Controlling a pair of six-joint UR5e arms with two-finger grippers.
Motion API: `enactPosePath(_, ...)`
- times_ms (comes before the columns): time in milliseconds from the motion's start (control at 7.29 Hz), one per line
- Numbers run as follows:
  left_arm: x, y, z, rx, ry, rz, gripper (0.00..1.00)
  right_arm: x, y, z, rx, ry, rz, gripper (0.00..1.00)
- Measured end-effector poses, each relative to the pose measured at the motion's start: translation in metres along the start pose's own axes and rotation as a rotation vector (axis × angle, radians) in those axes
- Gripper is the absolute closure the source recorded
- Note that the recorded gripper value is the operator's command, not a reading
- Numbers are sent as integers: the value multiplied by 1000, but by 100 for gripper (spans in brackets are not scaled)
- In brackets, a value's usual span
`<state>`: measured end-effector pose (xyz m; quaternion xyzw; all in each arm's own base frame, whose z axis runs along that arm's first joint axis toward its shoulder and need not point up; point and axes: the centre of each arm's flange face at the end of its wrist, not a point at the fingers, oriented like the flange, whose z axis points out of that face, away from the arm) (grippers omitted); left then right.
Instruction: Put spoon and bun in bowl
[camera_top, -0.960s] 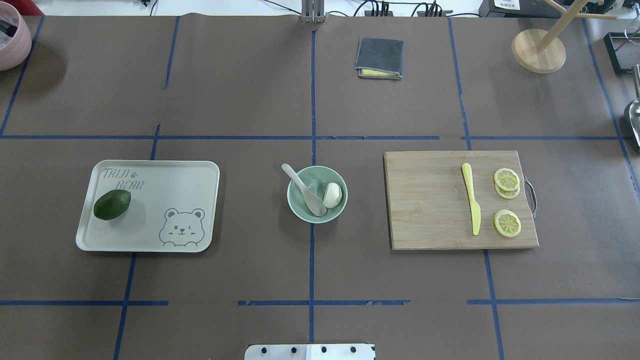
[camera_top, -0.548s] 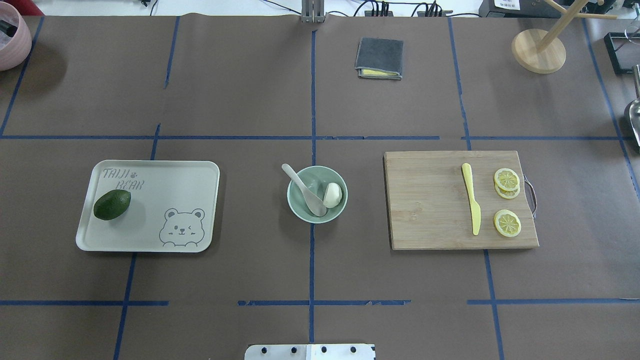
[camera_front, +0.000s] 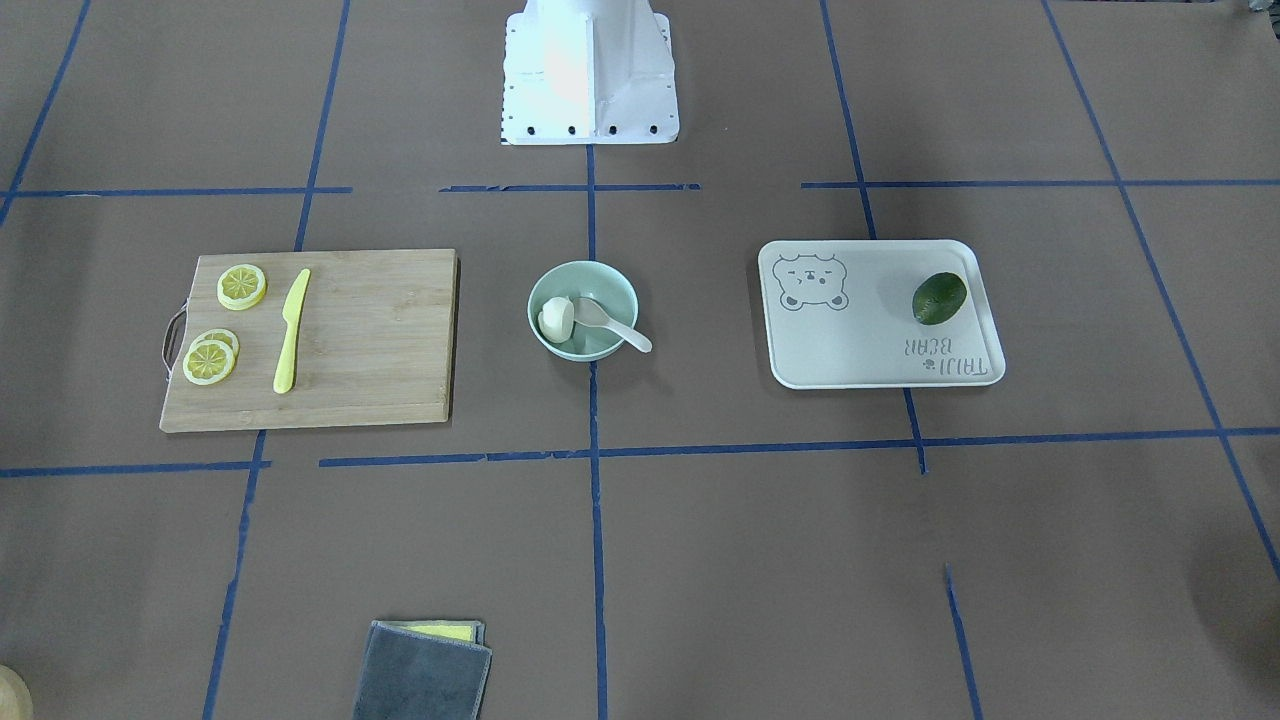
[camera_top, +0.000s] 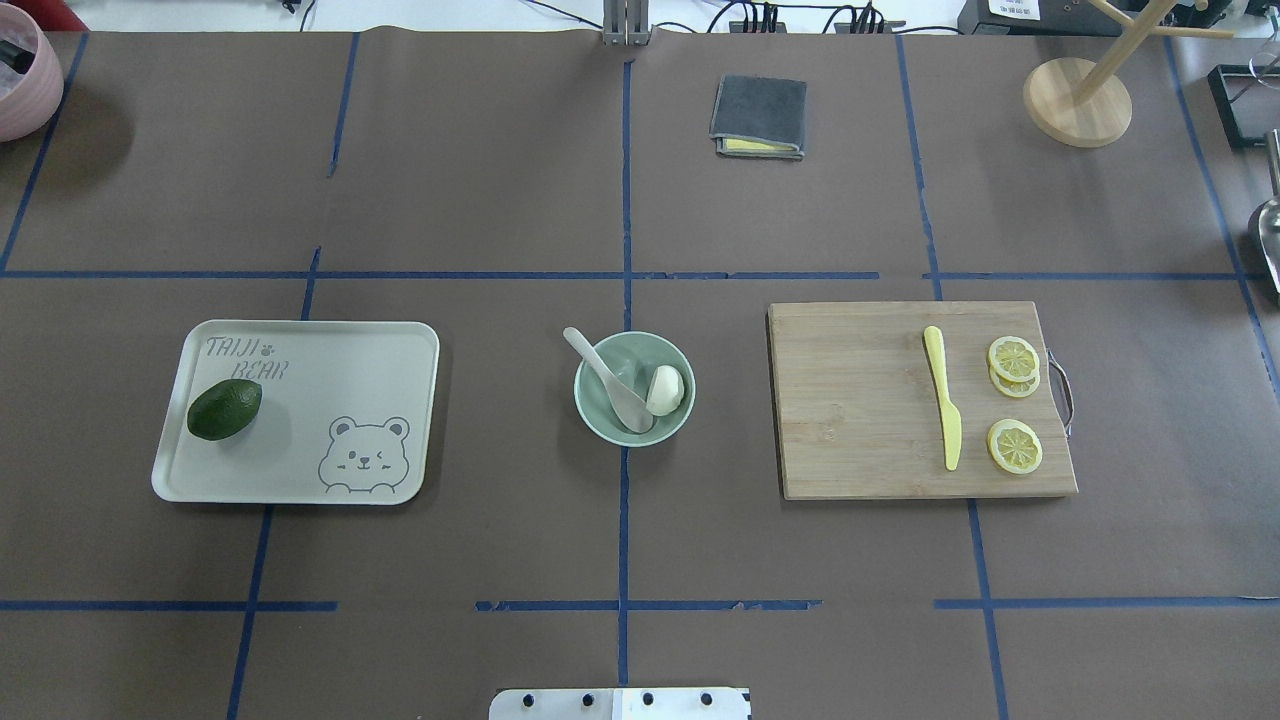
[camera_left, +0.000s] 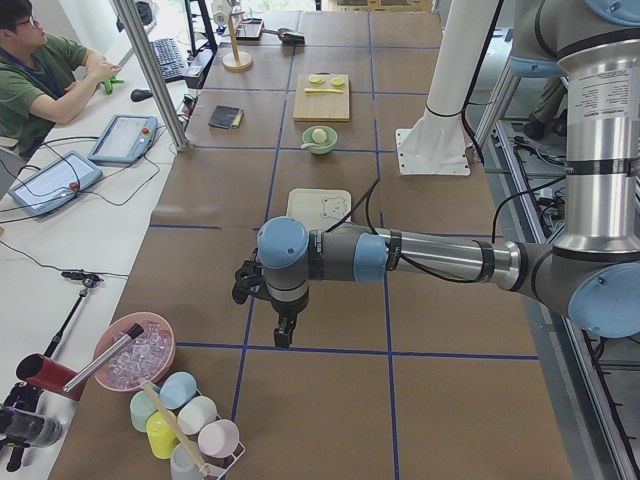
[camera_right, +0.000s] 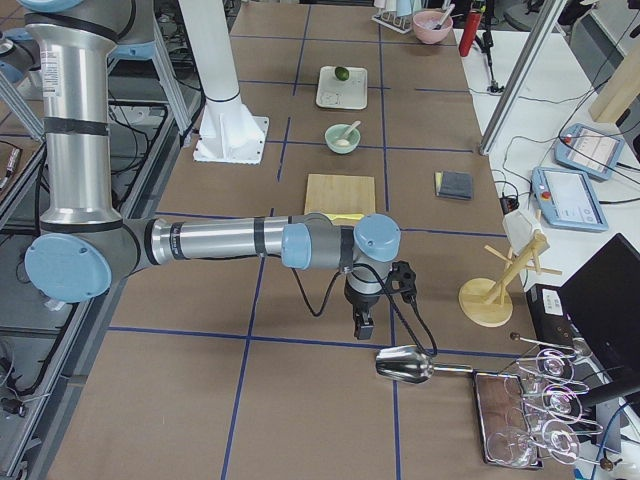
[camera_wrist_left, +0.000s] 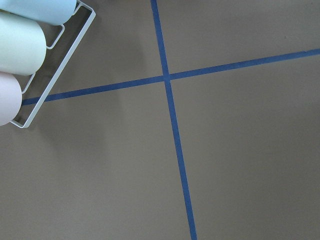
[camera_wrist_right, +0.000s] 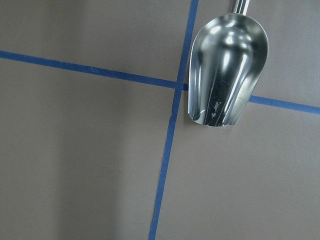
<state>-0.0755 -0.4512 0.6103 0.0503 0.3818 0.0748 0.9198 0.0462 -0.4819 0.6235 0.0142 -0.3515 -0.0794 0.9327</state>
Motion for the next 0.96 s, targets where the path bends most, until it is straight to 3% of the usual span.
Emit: enactPosePath(960, -2, -1, 2, -4, 1, -6, 0, 2, 2, 3, -5, -2, 4, 0)
